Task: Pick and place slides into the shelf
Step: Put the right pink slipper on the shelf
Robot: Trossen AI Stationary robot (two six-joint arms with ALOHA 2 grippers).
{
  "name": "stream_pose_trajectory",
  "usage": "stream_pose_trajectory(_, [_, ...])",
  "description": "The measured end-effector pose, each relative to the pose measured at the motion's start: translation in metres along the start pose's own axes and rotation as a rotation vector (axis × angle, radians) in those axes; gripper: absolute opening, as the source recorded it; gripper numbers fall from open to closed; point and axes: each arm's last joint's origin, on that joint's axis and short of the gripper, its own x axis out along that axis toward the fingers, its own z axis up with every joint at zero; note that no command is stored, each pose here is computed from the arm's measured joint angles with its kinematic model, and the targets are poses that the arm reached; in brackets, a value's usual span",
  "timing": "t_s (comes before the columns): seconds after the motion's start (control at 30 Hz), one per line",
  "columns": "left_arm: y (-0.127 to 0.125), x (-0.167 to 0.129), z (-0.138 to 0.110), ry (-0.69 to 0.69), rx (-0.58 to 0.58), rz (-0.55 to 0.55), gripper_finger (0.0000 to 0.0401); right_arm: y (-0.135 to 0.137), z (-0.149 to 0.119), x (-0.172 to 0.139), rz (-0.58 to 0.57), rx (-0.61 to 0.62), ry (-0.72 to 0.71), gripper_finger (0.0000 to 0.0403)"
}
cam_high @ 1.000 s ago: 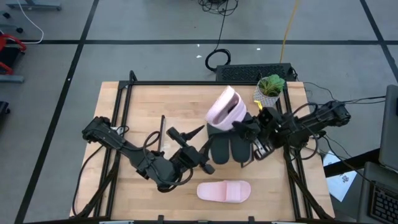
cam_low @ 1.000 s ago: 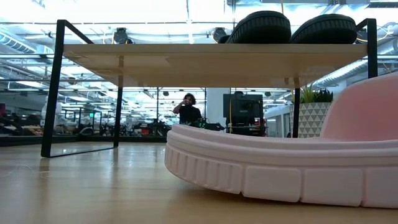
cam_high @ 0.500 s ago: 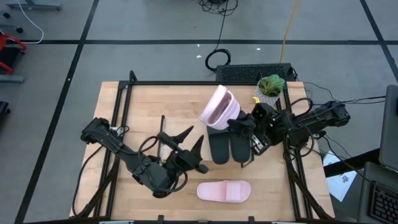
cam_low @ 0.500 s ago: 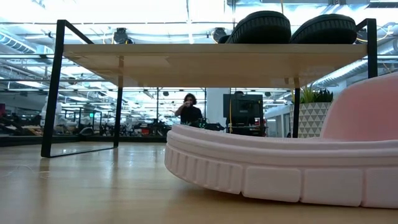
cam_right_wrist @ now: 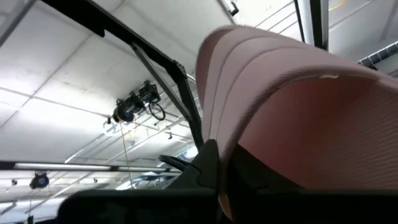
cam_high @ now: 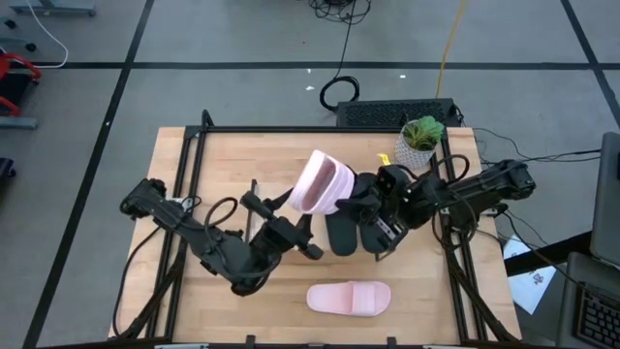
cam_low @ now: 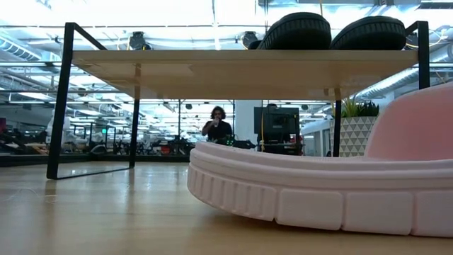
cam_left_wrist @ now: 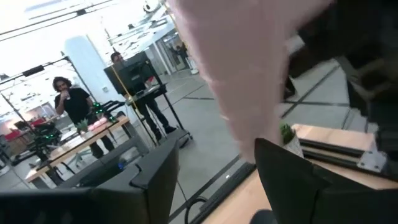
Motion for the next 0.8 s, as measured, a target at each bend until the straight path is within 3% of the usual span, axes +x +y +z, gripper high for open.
stream_pose_trajectory(0.27, [-0.002,-0.016,0.000,-0.007,-0.042,-0.028,0.0214,-0.004,-0.001,0.002,-0.012,-0.007,0.018,0.0000])
stream_pose_trajectory(0.53, [-0.006,-0.001,-0.001,-0.056,-0.080,-0.110,0.0214,-0.005,-0.002,0.001,-0.021,-0.016,0.028,0.0000])
stream_pose_trajectory(0.8, [-0.007,0.001,-0.004,-0.053,-0.094,-0.122,0.0214,-0.007,-0.003,0.001,-0.028,0.007,0.042,0.0000])
